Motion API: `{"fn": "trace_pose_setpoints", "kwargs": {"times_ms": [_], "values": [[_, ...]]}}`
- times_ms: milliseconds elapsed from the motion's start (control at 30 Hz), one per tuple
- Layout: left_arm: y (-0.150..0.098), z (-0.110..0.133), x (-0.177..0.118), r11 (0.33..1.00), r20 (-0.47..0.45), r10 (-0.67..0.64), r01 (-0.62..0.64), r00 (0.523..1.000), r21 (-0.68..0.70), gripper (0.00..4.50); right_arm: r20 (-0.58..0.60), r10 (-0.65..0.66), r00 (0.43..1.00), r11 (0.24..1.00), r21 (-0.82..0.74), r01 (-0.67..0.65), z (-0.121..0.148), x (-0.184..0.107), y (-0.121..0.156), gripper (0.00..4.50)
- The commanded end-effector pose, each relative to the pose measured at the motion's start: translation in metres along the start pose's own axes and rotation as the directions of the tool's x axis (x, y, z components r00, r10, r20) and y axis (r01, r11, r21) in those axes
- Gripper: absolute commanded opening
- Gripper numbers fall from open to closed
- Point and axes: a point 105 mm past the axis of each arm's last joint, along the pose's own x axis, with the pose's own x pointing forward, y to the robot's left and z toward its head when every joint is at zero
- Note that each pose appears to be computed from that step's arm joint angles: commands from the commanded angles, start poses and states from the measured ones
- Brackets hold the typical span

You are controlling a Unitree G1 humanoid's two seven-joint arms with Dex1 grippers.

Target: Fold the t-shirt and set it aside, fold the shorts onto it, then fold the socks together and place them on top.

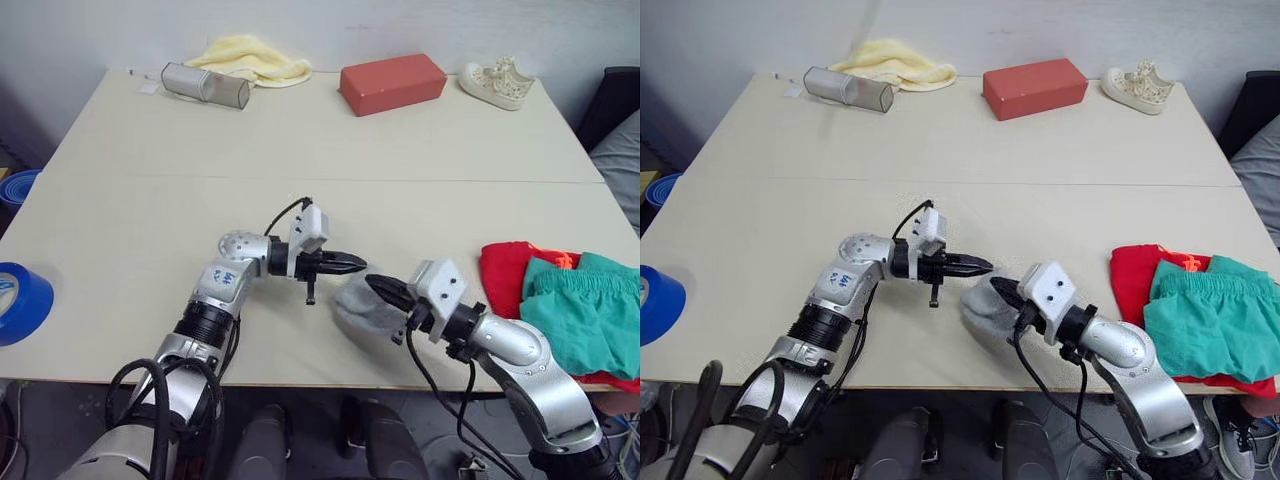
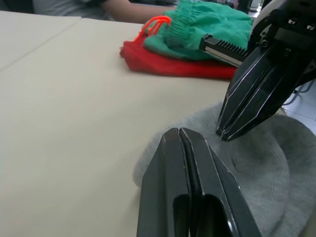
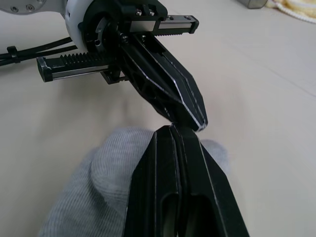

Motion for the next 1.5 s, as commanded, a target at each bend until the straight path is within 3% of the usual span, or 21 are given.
{"fn": "trace_pose_setpoints", "kwargs": {"times_ms": [33, 200, 533, 667, 800, 900, 1200, 1333, 1500], "values": [[-0.011, 0.004, 0.006, 0.997, -0.011, -0.044, 0.045, 0.999, 0.063, 0.02, -0.079, 0.016, 0.997, 1.000, -0.010, -0.017, -0.017, -0.009, 0.003, 0.00], [-0.021, -0.003, 0.012, 0.995, -0.039, -0.075, 0.077, 0.996, 0.068, 0.02, -0.154, 0.046, 0.987, 0.999, -0.008, -0.047, -0.044, -0.017, 0.013, 0.00], [-0.035, -0.025, 0.012, 0.994, -0.117, -0.096, 0.102, 0.988, 0.045, 0.02, -0.152, 0.061, 0.987, 0.998, -0.001, -0.062, -0.073, -0.035, 0.025, 0.00], [-0.039, -0.032, 0.012, 0.994, -0.141, -0.100, 0.107, 0.985, 0.038, 0.02, -0.056, 0.044, 0.997, 0.999, 0.017, -0.043, -0.060, -0.037, 0.020, 0.00], [-0.042, -0.035, 0.016, 0.992, -0.144, -0.112, 0.118, 0.983, 0.034, 0.02, 0.123, 0.022, 0.992, 0.993, 0.113, -0.036, -0.025, -0.031, 0.010, 0.00], [-0.043, -0.034, 0.018, 0.992, -0.140, -0.114, 0.119, 0.984, 0.034, 0.02, 0.176, -0.004, 0.984, 0.987, 0.159, -0.024, -0.014, -0.022, 0.002, 0.00], [-0.040, -0.033, 0.016, 0.994, -0.143, -0.094, 0.100, 0.985, 0.036, 0.02, 0.086, 0.028, 0.996, 0.992, 0.122, -0.038, -0.036, -0.001, 0.006, 0.00], [-0.039, -0.034, 0.013, 0.996, -0.138, -0.077, 0.082, 0.987, 0.030, 0.02, -0.009, -0.107, 0.994, 0.983, 0.149, 0.107, -0.062, 0.003, -0.015, 0.00], [-0.036, -0.037, 0.012, 0.998, -0.133, -0.054, 0.057, 0.990, 0.016, 0.02, 0.002, -0.236, 0.972, 0.935, 0.272, 0.227, -0.066, 0.004, -0.035, 0.00]]}}
